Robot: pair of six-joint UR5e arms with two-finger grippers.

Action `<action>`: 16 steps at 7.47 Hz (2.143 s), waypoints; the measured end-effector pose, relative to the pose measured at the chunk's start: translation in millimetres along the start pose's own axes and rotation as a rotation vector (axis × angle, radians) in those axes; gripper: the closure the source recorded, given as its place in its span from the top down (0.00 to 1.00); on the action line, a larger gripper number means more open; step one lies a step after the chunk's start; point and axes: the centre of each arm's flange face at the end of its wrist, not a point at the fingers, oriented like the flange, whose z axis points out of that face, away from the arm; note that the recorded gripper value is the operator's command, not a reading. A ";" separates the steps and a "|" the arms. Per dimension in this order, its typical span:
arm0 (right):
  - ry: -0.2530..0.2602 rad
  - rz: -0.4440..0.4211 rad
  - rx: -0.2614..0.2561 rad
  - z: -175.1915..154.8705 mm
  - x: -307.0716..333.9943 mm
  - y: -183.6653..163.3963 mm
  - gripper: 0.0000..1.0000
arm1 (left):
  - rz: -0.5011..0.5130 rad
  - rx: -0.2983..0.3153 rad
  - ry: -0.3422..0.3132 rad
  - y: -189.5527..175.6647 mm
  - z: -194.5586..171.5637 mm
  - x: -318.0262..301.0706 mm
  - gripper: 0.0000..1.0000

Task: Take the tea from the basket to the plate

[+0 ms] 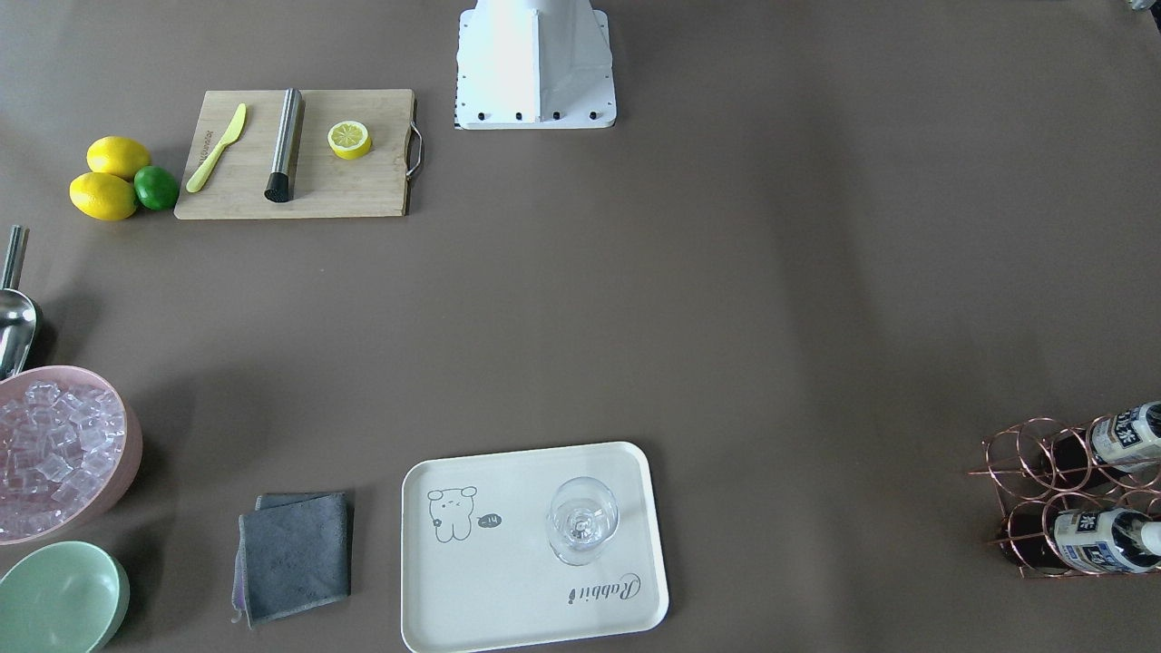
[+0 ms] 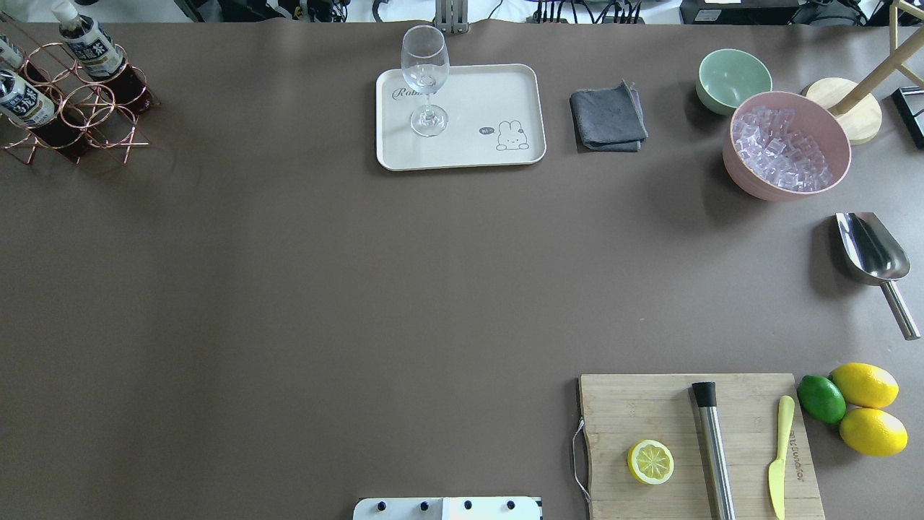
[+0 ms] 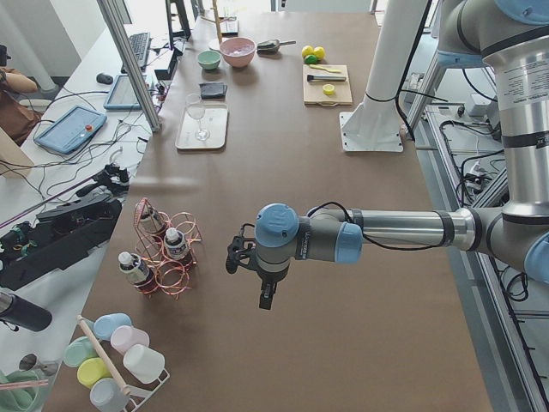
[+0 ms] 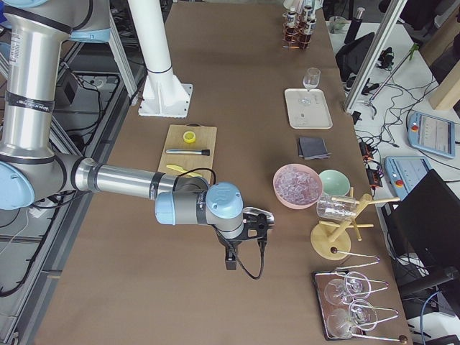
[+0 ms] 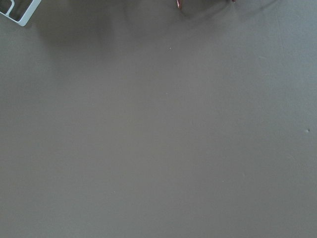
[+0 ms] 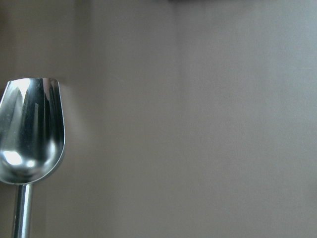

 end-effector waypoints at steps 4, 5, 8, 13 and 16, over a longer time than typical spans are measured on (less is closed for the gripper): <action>0.001 0.001 -0.002 0.7 0.2 0.5 1.00 | -0.003 -0.003 -0.001 0.5 1.1 -1.2 0.98; -0.002 -0.003 -0.006 2.1 -1.8 0.1 1.00 | -0.006 -0.006 0.002 1.3 3.0 -2.9 0.98; -0.013 -0.009 -0.012 0.0 -9.0 3.5 1.00 | -0.016 -0.017 0.008 4.9 9.9 -10.1 0.98; -0.004 0.015 -0.077 -12.2 -31.8 12.9 1.00 | -0.010 -0.012 0.007 3.8 7.2 -7.4 0.98; -0.004 0.013 -0.080 -12.4 -34.1 13.6 1.00 | -0.011 -0.011 0.008 3.6 6.1 -6.2 0.98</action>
